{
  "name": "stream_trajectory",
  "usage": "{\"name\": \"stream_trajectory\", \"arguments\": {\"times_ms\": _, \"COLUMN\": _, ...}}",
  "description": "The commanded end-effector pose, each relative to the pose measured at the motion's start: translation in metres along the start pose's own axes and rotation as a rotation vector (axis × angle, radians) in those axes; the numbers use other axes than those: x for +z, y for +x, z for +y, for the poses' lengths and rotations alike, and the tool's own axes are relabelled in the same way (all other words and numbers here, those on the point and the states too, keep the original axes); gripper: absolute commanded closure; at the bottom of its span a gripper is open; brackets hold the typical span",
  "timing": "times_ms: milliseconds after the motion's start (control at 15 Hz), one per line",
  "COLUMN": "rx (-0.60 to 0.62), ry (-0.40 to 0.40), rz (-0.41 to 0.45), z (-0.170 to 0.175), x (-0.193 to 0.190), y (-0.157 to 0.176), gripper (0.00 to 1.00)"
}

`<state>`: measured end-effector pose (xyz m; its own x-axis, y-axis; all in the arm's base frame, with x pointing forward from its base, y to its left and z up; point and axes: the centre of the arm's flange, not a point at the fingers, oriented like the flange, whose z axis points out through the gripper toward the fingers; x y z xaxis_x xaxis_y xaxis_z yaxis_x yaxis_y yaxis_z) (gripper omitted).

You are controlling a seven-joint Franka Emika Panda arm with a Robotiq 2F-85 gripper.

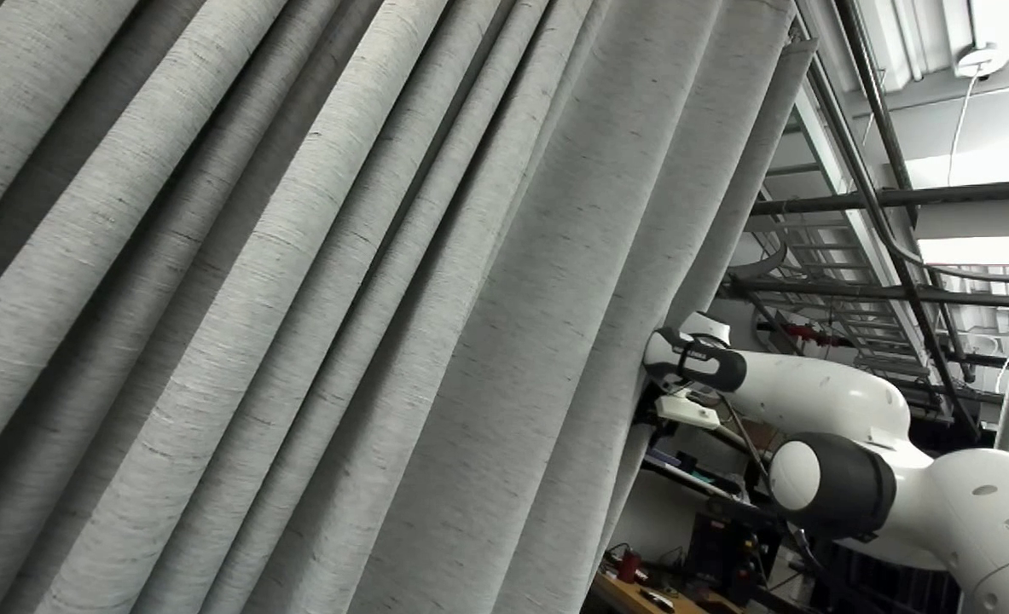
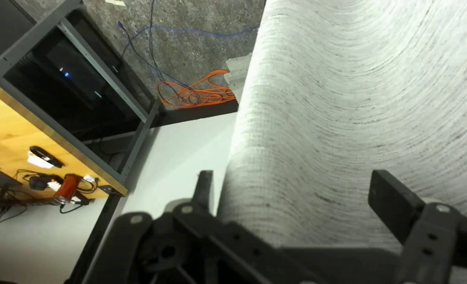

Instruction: Draw the curtain closed

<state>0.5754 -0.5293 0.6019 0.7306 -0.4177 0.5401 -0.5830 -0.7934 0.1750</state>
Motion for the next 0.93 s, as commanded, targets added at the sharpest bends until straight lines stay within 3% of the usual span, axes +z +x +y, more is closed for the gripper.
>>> {"name": "stream_trajectory", "arguments": {"times_ms": 0, "rx": -0.148, "ry": 0.013, "rz": -0.043, "z": -0.030, "x": -0.027, "y": -0.052, "gripper": 0.00}}
{"name": "stream_trajectory", "arguments": {"times_ms": 600, "rx": -0.405, "ry": 0.173, "rz": -0.110, "z": -0.087, "x": -0.045, "y": -0.082, "gripper": 0.00}}
{"name": "stream_trajectory", "arguments": {"times_ms": 867, "rx": -0.461, "ry": 0.226, "rz": -0.070, "z": -0.104, "x": -0.061, "y": -0.098, "gripper": 0.00}}
